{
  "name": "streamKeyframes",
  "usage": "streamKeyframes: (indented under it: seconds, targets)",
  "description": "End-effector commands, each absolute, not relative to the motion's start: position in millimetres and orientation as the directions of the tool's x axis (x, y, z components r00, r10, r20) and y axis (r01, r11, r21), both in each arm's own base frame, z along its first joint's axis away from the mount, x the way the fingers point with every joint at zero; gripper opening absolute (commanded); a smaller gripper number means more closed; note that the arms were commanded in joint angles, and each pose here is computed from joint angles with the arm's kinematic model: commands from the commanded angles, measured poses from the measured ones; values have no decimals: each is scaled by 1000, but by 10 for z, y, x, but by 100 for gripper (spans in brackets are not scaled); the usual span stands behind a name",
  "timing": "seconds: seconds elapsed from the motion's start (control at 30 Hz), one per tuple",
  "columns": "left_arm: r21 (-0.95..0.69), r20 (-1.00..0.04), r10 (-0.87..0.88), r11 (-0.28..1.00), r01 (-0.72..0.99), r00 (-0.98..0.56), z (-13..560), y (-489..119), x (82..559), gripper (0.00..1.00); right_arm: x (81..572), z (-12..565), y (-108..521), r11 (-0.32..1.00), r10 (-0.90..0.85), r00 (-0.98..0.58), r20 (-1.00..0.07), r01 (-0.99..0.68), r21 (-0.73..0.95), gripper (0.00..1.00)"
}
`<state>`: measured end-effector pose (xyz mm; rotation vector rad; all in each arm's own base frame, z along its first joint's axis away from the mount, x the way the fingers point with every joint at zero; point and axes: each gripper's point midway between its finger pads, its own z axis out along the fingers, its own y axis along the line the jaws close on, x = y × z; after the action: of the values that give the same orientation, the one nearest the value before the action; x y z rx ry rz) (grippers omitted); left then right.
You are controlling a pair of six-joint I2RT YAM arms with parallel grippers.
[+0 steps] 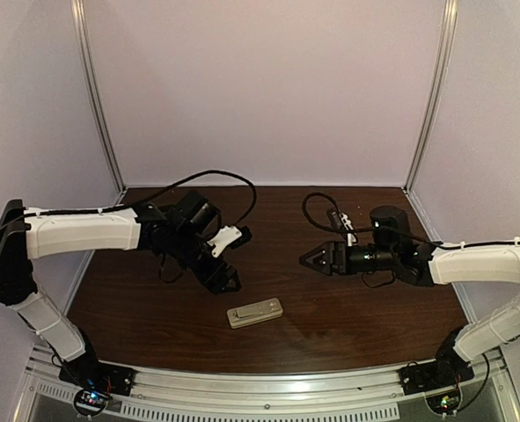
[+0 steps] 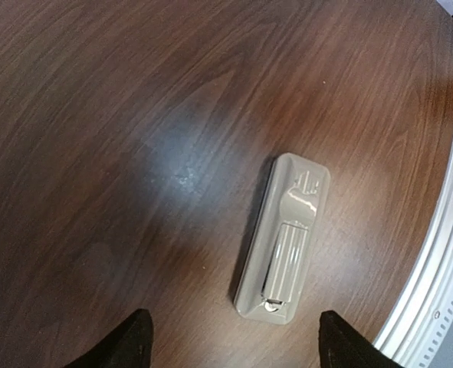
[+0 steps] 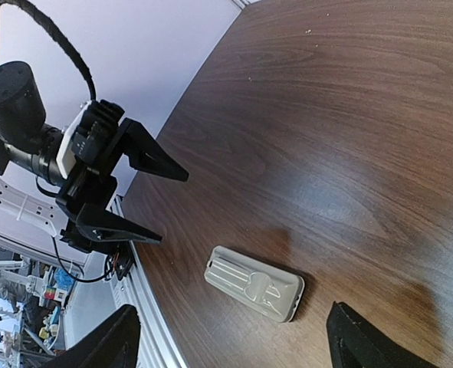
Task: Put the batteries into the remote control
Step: Load the battery cover onto the remote control without the battery cover.
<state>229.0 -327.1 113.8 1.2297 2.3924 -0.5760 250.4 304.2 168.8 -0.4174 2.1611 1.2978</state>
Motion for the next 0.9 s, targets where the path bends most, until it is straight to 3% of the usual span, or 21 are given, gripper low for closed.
streamKeyframes:
  seconds: [0.0,0.87]
  targets:
    - [-206,-505,623,585,785,-597,964,-3221,2321,76,2458,1787,3165,412,18,-789,-614,-554,723,85]
    - [-131,-370,734,566,814,-570,337,-3220,2192,64,2480,1688,3157,453,-14,-787,-617,-555,698,89]
